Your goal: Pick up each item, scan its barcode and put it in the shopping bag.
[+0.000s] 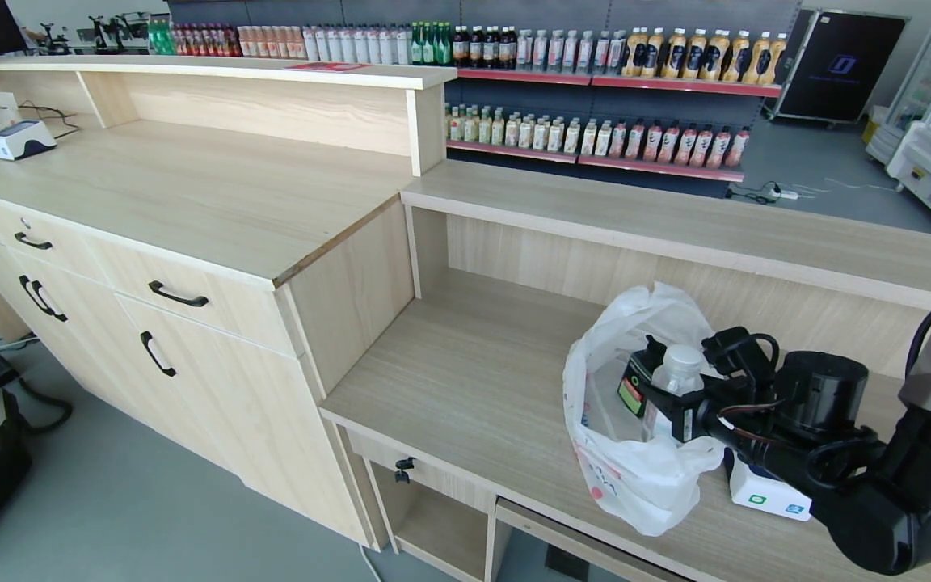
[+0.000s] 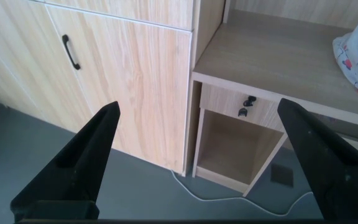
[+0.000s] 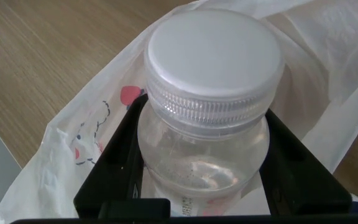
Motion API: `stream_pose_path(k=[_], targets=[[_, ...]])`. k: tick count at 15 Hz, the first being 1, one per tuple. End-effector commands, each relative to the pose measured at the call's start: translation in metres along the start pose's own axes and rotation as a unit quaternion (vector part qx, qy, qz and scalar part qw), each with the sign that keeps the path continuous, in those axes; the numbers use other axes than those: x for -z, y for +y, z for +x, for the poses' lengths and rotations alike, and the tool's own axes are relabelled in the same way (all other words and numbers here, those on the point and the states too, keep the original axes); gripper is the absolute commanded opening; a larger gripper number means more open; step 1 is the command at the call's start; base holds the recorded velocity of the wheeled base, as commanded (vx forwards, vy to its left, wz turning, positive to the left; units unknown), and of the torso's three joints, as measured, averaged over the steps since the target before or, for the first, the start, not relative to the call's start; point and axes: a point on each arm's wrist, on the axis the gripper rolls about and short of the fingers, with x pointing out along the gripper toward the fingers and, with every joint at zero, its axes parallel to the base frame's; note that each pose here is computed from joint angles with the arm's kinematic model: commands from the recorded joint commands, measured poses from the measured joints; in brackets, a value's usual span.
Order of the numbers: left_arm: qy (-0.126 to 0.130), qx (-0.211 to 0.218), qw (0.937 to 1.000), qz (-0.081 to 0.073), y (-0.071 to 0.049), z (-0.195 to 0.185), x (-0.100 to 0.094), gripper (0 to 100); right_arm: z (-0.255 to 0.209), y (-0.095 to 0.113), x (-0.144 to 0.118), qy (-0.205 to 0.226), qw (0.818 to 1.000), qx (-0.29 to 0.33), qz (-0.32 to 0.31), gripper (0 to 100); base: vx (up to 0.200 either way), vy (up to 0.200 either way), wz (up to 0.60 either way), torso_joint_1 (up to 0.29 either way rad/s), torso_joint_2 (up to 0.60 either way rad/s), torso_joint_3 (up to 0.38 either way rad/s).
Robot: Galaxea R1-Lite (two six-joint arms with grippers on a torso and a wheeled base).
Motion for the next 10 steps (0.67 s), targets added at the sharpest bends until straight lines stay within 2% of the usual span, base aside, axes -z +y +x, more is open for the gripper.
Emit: stream_pose_path(k=[1, 2, 3, 10], targets=[[0.001, 0.0, 1.0, 0.0, 0.0, 0.0001, 0.0, 100, 0.0012, -0.0001, 0.0022, 0.003, 1.0, 0.0, 0.001, 0, 0.0, 0.0, 0.0, 0.0, 0.0, 0.0], [0.001, 0.0, 1.0, 0.0, 0.0, 0.0001, 0.0, 100, 0.0012, 0.0, 0.0024, 0.004, 1.0, 0.0, 0.001, 0, 0.0, 0.0, 0.0, 0.0, 0.0, 0.0], [0.001, 0.0, 1.0, 0.0, 0.0, 0.0001, 0.0, 100, 0.0014, 0.0, 0.0028, 0.004, 1.0, 0.0, 0.001, 100, 0.0, 0.0, 0.0, 0.0, 0.0, 0.0], [0.001, 0.0, 1.0, 0.0, 0.0, 0.0001, 0.0, 100, 0.0012, -0.0001, -0.002, -0.004, 1.0, -0.001, 0.005, 100, 0.0, 0.0, 0.0, 0.0, 0.0, 0.0]])
